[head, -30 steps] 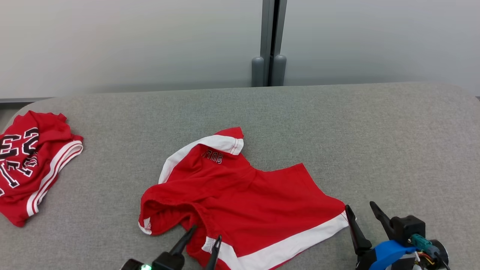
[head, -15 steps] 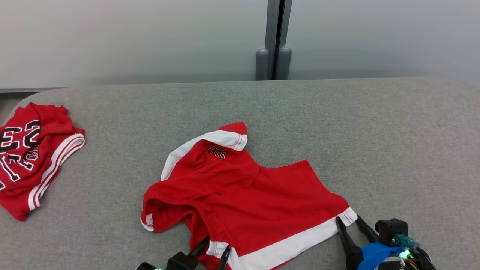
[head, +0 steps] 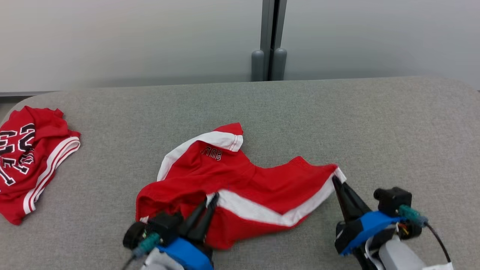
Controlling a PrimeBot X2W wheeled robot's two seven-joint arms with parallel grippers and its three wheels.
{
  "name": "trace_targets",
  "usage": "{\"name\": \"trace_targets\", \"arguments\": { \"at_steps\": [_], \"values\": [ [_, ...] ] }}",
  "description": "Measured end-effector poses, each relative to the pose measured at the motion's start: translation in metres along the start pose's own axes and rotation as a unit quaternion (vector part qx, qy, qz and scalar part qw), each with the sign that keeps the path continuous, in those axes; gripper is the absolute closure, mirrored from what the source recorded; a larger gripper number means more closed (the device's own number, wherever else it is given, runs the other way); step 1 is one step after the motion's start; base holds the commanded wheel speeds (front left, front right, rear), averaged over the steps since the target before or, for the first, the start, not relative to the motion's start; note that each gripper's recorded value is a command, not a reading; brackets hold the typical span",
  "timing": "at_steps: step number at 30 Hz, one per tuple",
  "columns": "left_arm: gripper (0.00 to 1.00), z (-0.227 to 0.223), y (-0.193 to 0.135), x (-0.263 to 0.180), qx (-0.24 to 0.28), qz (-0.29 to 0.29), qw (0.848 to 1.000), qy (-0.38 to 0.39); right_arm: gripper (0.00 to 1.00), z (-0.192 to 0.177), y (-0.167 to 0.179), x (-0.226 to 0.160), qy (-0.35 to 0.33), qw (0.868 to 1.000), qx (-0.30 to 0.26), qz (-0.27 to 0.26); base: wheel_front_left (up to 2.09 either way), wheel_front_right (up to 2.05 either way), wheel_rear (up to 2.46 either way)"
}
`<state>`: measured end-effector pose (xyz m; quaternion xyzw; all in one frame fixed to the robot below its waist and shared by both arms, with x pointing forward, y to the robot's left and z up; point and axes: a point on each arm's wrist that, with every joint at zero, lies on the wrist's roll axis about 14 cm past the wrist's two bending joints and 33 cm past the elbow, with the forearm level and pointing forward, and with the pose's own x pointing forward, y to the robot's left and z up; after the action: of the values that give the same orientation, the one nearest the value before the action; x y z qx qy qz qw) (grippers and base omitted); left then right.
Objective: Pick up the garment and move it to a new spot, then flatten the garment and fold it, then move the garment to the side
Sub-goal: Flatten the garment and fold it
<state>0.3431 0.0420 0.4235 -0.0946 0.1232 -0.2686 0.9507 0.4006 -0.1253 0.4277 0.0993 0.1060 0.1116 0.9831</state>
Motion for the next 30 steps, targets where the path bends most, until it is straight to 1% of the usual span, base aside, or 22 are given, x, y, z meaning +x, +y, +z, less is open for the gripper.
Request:
{"name": "trace_targets", "arguments": {
  "at_steps": [3, 6, 10, 13, 16, 19, 21, 23, 25, 27, 30],
  "values": [
    [1.0, 0.046, 0.014, 0.018, 0.013, -0.002, 0.998, -0.057, 1.0, 0.035, 0.001, 0.016, -0.048, 0.999, 0.014, 0.005, 0.0, 0.0, 0.0],
    [1.0, 0.091, 0.03, 0.041, 0.05, -0.012, 0.994, -0.099, 1.0, 0.073, -0.001, 0.038, -0.091, 0.996, 0.023, 0.009, 0.0, 0.0, 0.0],
    [1.0, 0.157, 0.046, 0.083, 0.105, -0.035, 0.982, -0.153, 1.0, 0.137, 0.004, 0.079, -0.155, 0.987, 0.019, 0.028, 0.0, 0.0, 0.0],
    [1.0, 0.204, 0.057, 0.117, 0.137, -0.048, 0.972, -0.186, 1.0, 0.184, 0.004, 0.11, -0.194, 0.98, 0.002, 0.038, 0.0, 0.0, 0.0],
    [1.0, 0.254, 0.062, 0.149, 0.134, -0.059, 0.962, -0.231, 1.0, 0.227, -0.002, 0.138, -0.229, 0.973, -0.003, 0.037, 0.0, 0.0, 0.0],
    [1.0, 0.286, 0.066, 0.175, 0.137, -0.068, 0.955, -0.254, 1.0, 0.26, -0.011, 0.16, -0.255, 0.966, 0.012, 0.029, 0.0, 0.0, 0.0],
    [1.0, 0.303, 0.065, 0.188, 0.144, -0.075, 0.95, -0.267, 1.0, 0.277, -0.014, 0.173, -0.266, 0.963, 0.012, 0.027, 0.0, 0.0, 0.0],
    [1.0, 0.32, 0.064, 0.199, 0.137, -0.08, 0.947, -0.281, 1.0, 0.294, -0.019, 0.182, -0.279, 0.96, 0.01, 0.023, 0.0, 0.0, 0.0],
    [1.0, 0.33, 0.062, 0.21, 0.126, -0.085, 0.946, -0.288, 1.0, 0.304, -0.027, 0.189, -0.284, 0.959, 0.011, 0.013, 0.0, 0.0, 0.0],
    [1.0, 0.332, 0.062, 0.22, 0.112, -0.088, 0.947, -0.287, 1.0, 0.303, -0.038, 0.197, -0.277, 0.961, 0.012, 0.0, 0.0, 0.0, 0.0],
    [1.0, 0.319, 0.067, 0.231, 0.094, -0.087, 0.954, -0.27, 1.0, 0.285, -0.045, 0.205, -0.252, 0.968, 0.01, -0.009, 0.0, 0.0, 0.0]
  ]
}}
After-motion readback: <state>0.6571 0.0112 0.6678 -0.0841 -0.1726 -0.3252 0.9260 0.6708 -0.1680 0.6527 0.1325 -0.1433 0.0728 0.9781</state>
